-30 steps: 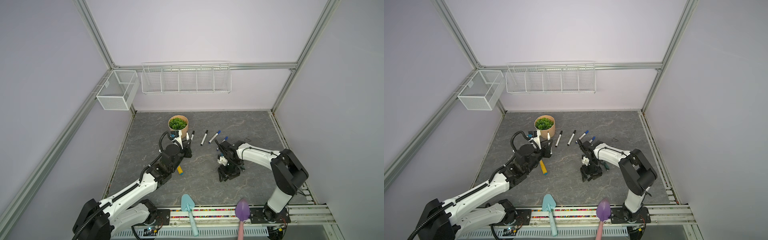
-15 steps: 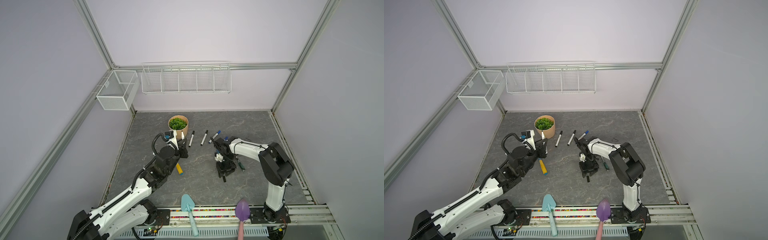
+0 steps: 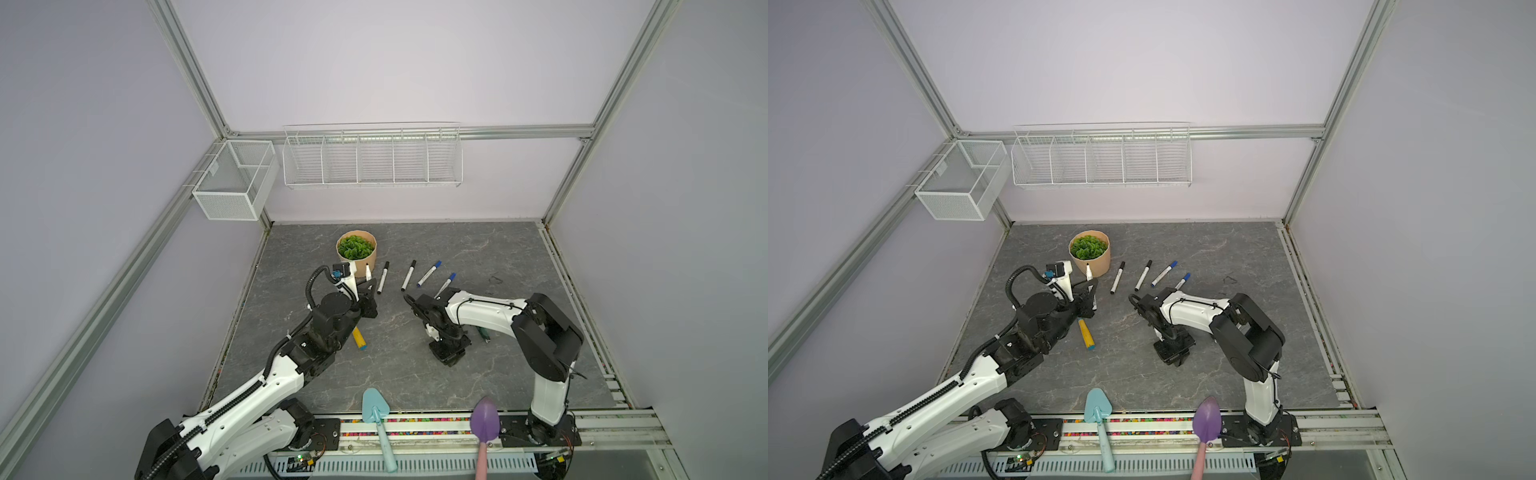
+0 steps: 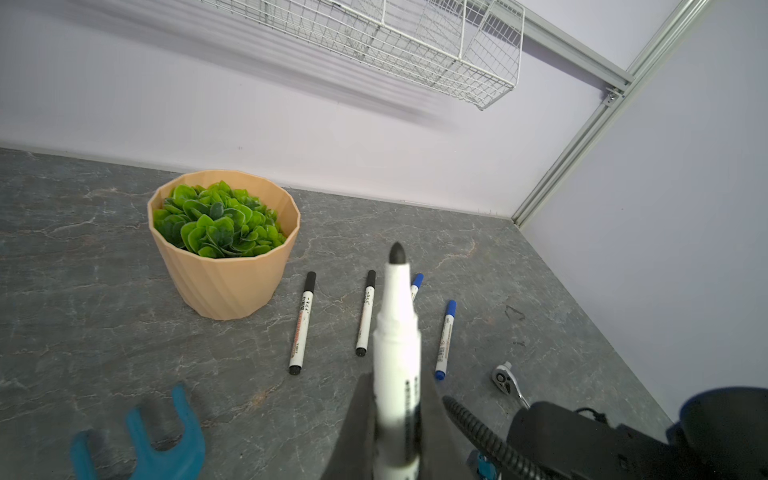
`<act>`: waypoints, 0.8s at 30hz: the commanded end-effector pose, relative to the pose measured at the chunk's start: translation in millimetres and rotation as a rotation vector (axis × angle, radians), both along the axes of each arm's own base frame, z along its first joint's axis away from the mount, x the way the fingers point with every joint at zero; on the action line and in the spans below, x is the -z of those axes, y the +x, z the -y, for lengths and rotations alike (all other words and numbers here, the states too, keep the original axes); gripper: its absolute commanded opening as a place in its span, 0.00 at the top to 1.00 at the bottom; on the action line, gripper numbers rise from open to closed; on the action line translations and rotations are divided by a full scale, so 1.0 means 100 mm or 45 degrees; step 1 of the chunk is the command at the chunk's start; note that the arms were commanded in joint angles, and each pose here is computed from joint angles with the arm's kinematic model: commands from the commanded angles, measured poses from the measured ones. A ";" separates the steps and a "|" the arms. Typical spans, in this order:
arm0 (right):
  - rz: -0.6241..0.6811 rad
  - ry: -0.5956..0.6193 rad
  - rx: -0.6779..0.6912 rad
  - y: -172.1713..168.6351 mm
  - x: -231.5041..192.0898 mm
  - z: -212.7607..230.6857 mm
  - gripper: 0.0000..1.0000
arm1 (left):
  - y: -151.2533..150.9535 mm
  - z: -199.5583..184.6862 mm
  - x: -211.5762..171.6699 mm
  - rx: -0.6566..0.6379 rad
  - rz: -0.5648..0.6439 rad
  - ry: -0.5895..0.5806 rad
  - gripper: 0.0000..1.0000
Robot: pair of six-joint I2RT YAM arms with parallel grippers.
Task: Insert the pens into the pen caps
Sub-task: 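Lift the black cap and bring it above the white marker tip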
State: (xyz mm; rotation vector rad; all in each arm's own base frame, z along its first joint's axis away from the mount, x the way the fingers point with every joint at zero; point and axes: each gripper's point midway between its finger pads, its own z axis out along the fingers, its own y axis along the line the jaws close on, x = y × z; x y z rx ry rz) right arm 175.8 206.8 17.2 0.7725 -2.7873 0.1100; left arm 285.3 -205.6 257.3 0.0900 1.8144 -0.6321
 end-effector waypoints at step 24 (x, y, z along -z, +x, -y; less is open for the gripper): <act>0.591 1.670 0.117 1.09 -2.76 -1.01 0.93 | -0.51 1.01 -0.02 0.667 0.120 0.046 1.00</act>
